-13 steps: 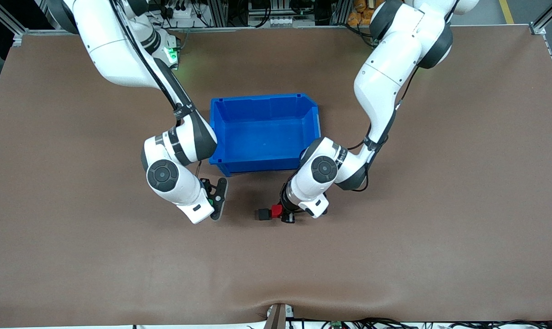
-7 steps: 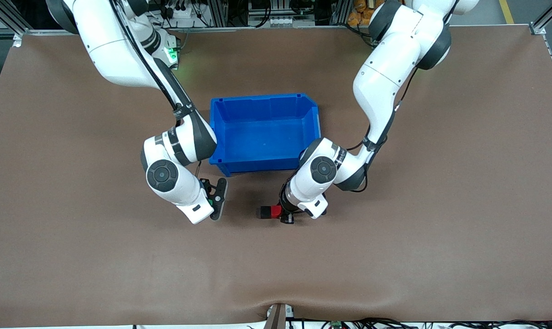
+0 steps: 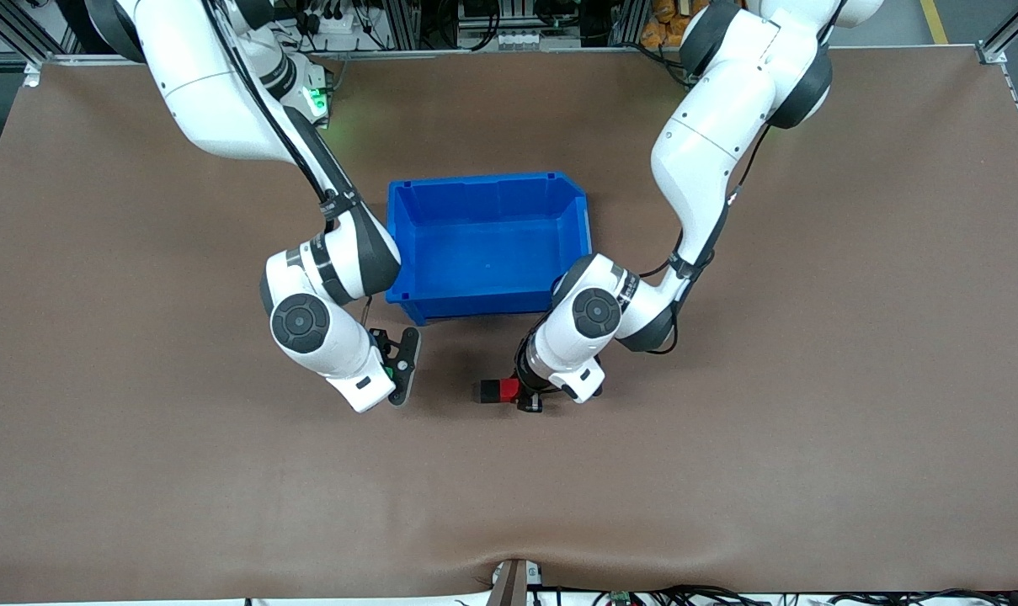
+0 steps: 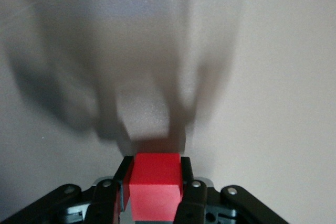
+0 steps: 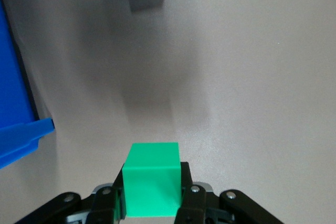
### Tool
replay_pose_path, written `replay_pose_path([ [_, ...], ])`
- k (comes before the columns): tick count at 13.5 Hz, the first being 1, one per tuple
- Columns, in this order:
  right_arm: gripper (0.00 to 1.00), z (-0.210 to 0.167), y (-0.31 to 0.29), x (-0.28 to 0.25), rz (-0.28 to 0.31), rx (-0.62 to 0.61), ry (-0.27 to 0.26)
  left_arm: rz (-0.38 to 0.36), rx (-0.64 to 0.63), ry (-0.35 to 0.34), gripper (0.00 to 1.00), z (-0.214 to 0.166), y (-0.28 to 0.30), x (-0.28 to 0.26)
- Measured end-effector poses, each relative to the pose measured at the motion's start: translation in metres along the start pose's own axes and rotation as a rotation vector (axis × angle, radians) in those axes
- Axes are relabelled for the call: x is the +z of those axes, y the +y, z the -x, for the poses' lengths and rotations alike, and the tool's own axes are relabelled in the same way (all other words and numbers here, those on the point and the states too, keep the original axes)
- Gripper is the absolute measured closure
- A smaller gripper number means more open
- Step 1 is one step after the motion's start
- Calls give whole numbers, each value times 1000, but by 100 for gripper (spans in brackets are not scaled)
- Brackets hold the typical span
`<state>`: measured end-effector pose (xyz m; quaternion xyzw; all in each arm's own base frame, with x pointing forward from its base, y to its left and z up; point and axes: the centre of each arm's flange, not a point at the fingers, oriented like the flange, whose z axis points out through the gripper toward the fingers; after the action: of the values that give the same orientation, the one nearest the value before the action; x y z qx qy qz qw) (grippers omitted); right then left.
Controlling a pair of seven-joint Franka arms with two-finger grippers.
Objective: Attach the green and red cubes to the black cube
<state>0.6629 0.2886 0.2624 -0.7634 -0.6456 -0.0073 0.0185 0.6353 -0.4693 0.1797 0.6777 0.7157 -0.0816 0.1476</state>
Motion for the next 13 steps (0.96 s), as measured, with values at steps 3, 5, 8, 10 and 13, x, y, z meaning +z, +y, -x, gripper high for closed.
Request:
replay_pose_path([
  [3,61,0,0,-1,1,0,1,-45,-23,28,60,1,-2,-1],
  [5,61,-1,0,-1,2,0,2,-67,-27,41,60,5,-6,-1],
  [8,61,-1,0,-2,3,14,3,-69,-26,42,60,6,-7,-1],
  [10,61,-3,0,-3,4,32,5,-69,-26,42,60,6,-7,-1],
  [13,61,-8,-4,-2,1,51,6,-72,-25,44,44,6,-8,0],
])
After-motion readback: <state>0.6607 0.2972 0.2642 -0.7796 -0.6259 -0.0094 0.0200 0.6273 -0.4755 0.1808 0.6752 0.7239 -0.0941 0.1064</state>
